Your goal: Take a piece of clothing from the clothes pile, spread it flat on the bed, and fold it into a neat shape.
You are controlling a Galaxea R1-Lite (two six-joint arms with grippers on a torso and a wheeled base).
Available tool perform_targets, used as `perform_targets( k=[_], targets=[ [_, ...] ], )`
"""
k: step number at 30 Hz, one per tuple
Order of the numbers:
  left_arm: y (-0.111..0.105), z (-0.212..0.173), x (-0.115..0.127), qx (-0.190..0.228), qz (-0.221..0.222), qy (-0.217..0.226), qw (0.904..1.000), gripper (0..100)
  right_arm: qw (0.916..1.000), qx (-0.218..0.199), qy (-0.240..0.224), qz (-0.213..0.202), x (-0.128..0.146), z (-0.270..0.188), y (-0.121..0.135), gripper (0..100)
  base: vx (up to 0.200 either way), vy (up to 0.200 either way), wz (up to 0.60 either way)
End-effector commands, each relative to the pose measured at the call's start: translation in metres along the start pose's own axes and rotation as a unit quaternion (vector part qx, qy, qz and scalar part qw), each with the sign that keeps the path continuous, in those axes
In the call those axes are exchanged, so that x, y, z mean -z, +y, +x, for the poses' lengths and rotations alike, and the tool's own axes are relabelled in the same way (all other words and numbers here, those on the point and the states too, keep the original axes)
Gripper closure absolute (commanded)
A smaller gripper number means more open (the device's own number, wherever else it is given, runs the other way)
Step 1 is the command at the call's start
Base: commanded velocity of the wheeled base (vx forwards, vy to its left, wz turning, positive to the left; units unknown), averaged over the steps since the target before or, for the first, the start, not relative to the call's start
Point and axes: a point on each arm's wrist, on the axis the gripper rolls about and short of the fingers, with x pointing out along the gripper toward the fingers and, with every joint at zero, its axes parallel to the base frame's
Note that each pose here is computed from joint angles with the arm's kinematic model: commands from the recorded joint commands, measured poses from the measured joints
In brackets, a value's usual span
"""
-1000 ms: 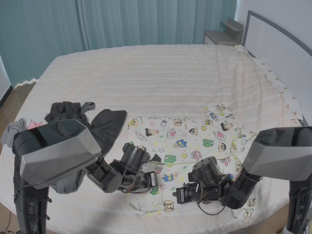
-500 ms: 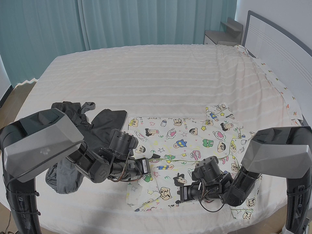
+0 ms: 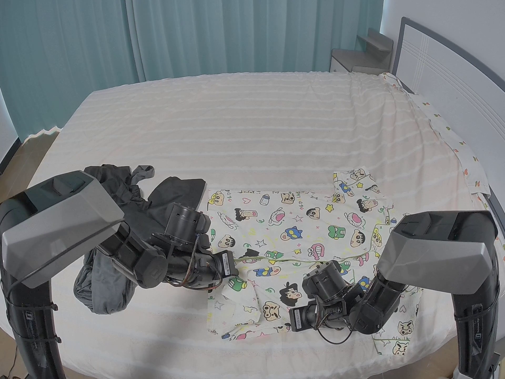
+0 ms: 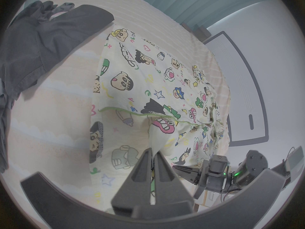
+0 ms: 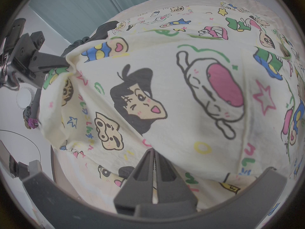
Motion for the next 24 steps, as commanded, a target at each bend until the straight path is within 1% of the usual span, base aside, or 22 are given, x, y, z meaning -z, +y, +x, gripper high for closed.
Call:
perform_targets(
  k=[1,5,14,17,21,22,24],
  targets=[
    [0.011,-0.007,-0.012,-0.001,-0.008,-0.010,0.9999,100,0.9999,0.009,0.011,-0.004,0.002,0.004,0.000,100,0.000,0.000,0.00],
    [0.021,-0.010,-0.017,-0.009,0.020,-0.017,0.9996,100,0.9997,0.013,0.020,-0.005,0.002,0.004,0.001,100,0.000,0.000,0.00],
    [0.024,-0.007,-0.029,-0.010,0.026,-0.034,0.9990,100,0.9996,0.018,0.019,-0.005,0.001,0.005,0.001,100,0.000,0.000,0.00],
    [0.023,-0.002,-0.033,-0.013,0.036,-0.041,0.9984,100,0.9996,0.018,0.019,-0.006,0.002,0.005,0.002,100,0.000,0.000,0.00],
    [0.025,0.009,-0.039,-0.039,0.052,-0.060,0.9960,100,0.9996,0.018,0.019,-0.006,0.002,0.005,0.002,100,0.000,0.000,0.00],
    [0.025,0.009,-0.039,-0.039,0.052,-0.060,0.9960,100,0.9996,0.018,0.019,-0.006,0.002,0.005,0.002,100,0.000,0.000,0.00],
    [0.030,0.016,-0.039,-0.060,0.073,-0.063,0.9936,100,0.9996,0.018,0.019,-0.006,0.002,0.005,0.002,100,0.000,0.000,0.00]
  ],
)
